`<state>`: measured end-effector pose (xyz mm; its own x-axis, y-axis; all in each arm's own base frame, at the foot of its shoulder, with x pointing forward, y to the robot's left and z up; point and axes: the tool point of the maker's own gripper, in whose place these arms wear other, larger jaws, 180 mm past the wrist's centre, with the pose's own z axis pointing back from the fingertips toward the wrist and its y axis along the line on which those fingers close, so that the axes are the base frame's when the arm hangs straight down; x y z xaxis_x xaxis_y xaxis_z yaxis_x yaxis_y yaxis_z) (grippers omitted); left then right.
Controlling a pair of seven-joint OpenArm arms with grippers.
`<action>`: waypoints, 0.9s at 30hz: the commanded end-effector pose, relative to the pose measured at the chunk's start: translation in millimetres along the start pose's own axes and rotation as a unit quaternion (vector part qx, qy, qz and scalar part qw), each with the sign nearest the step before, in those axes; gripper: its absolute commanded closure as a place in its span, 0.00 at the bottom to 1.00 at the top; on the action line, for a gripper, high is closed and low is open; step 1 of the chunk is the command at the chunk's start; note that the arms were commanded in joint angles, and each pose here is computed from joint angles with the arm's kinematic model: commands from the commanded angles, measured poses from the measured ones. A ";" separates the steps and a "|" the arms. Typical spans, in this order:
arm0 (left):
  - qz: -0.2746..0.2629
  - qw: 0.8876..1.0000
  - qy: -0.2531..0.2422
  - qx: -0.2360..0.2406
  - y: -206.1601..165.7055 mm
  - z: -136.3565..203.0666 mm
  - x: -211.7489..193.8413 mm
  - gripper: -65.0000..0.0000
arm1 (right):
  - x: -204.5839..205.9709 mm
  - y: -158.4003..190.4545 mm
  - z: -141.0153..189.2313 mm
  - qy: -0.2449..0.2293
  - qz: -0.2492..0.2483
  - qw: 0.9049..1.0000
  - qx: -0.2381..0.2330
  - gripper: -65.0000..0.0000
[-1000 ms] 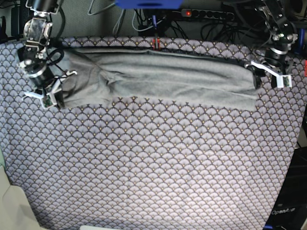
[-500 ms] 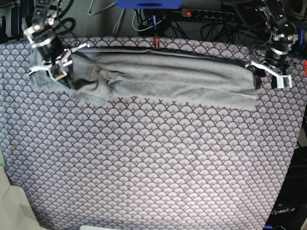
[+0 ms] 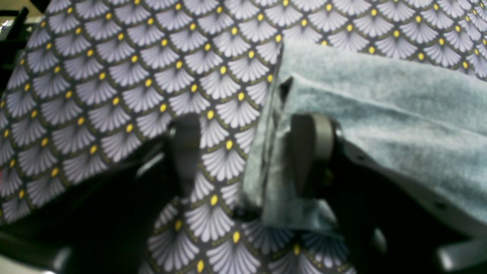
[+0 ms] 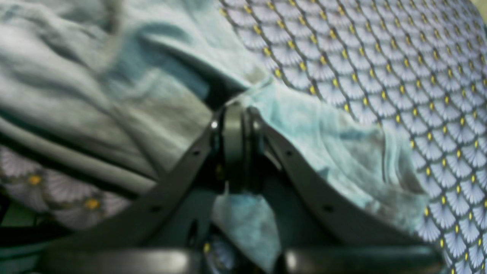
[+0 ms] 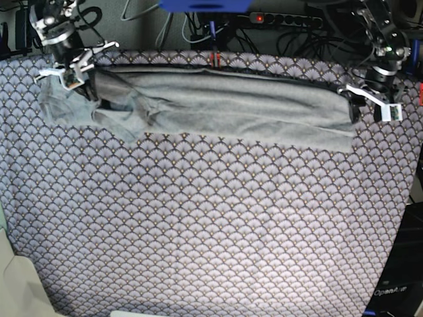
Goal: Fold the T-shirt properly
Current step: 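Pull the shirt end outward with the right gripper to straighten the strip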
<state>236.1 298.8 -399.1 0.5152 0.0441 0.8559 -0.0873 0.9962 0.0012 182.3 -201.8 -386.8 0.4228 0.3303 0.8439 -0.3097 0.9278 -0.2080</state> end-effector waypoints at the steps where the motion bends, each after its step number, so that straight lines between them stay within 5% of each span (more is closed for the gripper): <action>1: -0.009 1.000 -0.025 0.000 3.8 1.3 16.6 0.43 | 6.0 -12.0 1.6 -0.017 0.005 1.000 -0.011 1.00; 13: -0.010 1.000 -0.025 0.000 4.2 1.4 16.9 0.43 | -19.3 -84.6 20.1 -0.053 -0.034 0.992 -0.111 1.00; 27: -0.008 1.000 -0.023 0.000 4.3 1.4 14.7 0.43 | -24.6 -78.3 21.3 -0.052 -0.049 0.991 -0.115 1.00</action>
<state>236.2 299.5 -398.7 0.5152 0.0420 0.8561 -0.0864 0.9963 0.0031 175.3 -280.2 -393.2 0.3870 0.2133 0.8971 -0.0720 0.9769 -0.2012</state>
